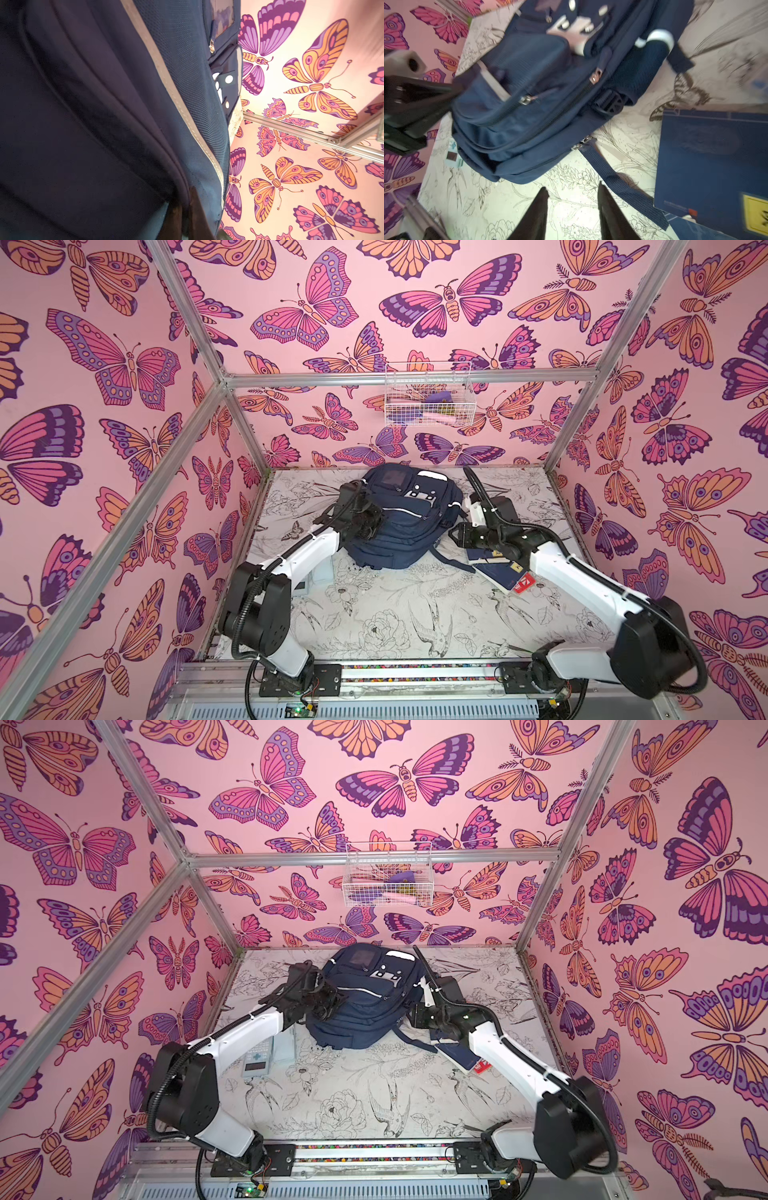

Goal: Pack the student bag

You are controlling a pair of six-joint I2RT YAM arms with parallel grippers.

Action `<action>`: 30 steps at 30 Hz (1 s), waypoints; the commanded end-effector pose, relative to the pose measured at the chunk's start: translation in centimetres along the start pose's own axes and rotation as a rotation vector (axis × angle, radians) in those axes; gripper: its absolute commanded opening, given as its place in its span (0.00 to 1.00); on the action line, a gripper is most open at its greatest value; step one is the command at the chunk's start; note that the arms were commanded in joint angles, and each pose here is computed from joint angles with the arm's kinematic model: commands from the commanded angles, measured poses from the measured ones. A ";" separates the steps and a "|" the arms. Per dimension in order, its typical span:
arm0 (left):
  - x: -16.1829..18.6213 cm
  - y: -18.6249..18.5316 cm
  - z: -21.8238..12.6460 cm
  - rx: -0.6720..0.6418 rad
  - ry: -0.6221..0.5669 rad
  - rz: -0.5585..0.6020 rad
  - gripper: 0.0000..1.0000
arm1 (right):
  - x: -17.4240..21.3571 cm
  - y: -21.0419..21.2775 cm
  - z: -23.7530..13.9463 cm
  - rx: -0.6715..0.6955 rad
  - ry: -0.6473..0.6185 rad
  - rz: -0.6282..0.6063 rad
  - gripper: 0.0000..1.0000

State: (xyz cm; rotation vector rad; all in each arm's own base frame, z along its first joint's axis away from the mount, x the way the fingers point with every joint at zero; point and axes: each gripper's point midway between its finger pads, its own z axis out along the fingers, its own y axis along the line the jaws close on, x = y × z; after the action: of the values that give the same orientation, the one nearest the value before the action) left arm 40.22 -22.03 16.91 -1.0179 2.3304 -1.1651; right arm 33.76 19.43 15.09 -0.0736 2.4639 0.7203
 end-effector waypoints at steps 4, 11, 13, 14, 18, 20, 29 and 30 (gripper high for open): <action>0.9 -7.2 -3.5 0.219 0.036 0.024 0.00 | 1.6 2.3 2.4 -0.352 0.104 -0.019 0.53; 1.1 -8.0 -4.0 0.239 0.045 0.009 0.00 | 2.6 1.9 5.2 -0.455 0.127 0.028 0.56; 1.1 -8.3 -4.3 0.248 0.044 0.008 0.00 | 2.6 1.7 5.7 -0.471 0.120 0.037 0.56; 1.1 -8.4 -4.4 0.251 0.044 0.007 0.00 | 2.6 1.6 5.9 -0.482 0.111 0.041 0.56; 1.2 -9.1 -4.9 0.267 0.046 0.008 0.00 | 2.2 1.4 6.2 -0.516 0.089 0.048 0.57; 1.2 -9.4 -5.0 0.274 0.049 0.010 0.00 | 1.8 1.1 6.3 -0.524 0.073 0.054 0.57; 1.4 -9.4 -5.0 0.271 0.063 -0.004 0.00 | 1.1 1.6 6.5 -0.587 0.070 0.047 0.55; 1.4 -9.3 -4.9 0.269 0.062 -0.005 0.00 | 1.0 1.7 6.5 -0.594 0.071 0.049 0.55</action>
State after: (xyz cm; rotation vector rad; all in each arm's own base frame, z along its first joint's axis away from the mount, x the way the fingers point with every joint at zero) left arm 40.94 -22.92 21.56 -1.0016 2.2414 -1.2977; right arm 35.14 23.82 9.57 -0.2210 2.3014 1.4229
